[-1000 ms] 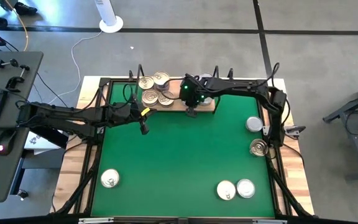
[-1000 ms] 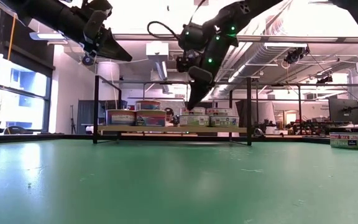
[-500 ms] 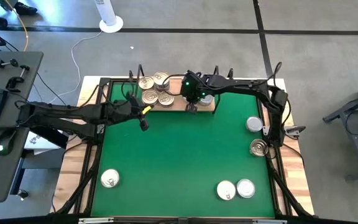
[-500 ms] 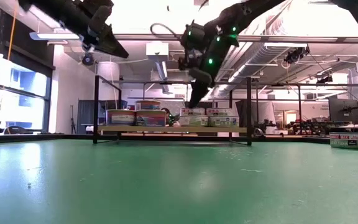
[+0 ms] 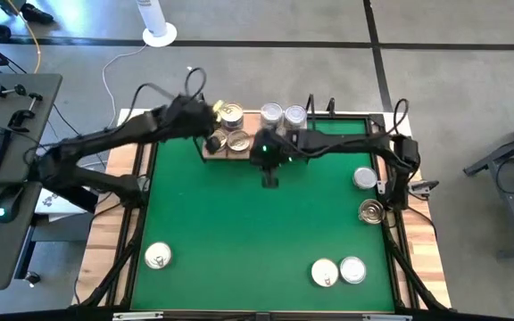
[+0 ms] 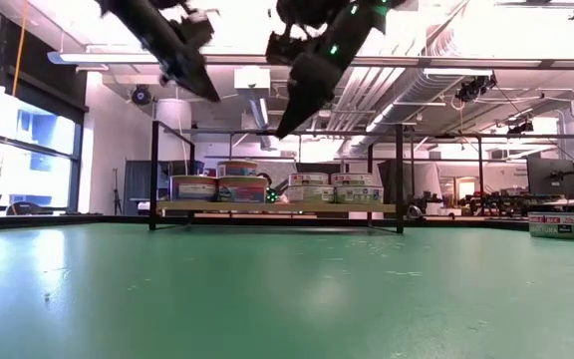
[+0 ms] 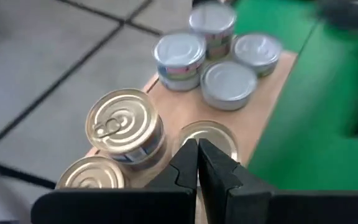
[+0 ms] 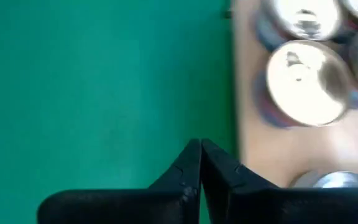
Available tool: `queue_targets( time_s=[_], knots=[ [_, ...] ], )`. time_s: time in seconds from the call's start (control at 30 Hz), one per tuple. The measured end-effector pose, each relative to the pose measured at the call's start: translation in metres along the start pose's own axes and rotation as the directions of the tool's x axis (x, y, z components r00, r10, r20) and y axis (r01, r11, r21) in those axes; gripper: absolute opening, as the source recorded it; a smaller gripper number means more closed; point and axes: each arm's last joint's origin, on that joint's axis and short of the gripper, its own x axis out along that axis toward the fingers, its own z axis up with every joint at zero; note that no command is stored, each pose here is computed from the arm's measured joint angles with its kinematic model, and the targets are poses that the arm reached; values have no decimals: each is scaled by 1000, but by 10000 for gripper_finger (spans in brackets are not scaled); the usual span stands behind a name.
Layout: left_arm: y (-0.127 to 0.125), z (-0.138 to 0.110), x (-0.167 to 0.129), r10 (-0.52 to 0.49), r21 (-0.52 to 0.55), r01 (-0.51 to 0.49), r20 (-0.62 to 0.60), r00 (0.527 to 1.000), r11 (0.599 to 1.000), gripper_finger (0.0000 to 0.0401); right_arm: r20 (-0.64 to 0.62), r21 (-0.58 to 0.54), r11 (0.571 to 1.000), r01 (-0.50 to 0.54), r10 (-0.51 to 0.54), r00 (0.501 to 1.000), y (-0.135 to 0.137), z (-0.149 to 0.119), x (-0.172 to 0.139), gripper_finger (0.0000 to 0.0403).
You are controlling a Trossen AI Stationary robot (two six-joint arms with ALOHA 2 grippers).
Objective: Stack canned seafood by type on shelf
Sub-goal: Adjust the tuna cans on the shelf
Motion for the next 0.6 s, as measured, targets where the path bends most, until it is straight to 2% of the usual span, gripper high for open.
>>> queue_targets(
  time_s=[0.13,0.27,0.47,0.6],
  knots=[
    [18,12,42,-12,4,12,-81,997,1000,0,-34,-36,999,20,-22,999,31,-4,-29,0],
    [30,22,73,-2,-9,1,-127,992,1000,0,-17,3,998,68,-68,998,50,-40,-57,0],
    [43,28,111,14,-32,-20,-198,980,999,0,107,118,991,58,-70,992,76,-88,-92,0],
    [49,18,138,19,-65,-38,-269,963,997,0,210,135,989,67,-94,973,90,-104,-106,0]
  ],
)
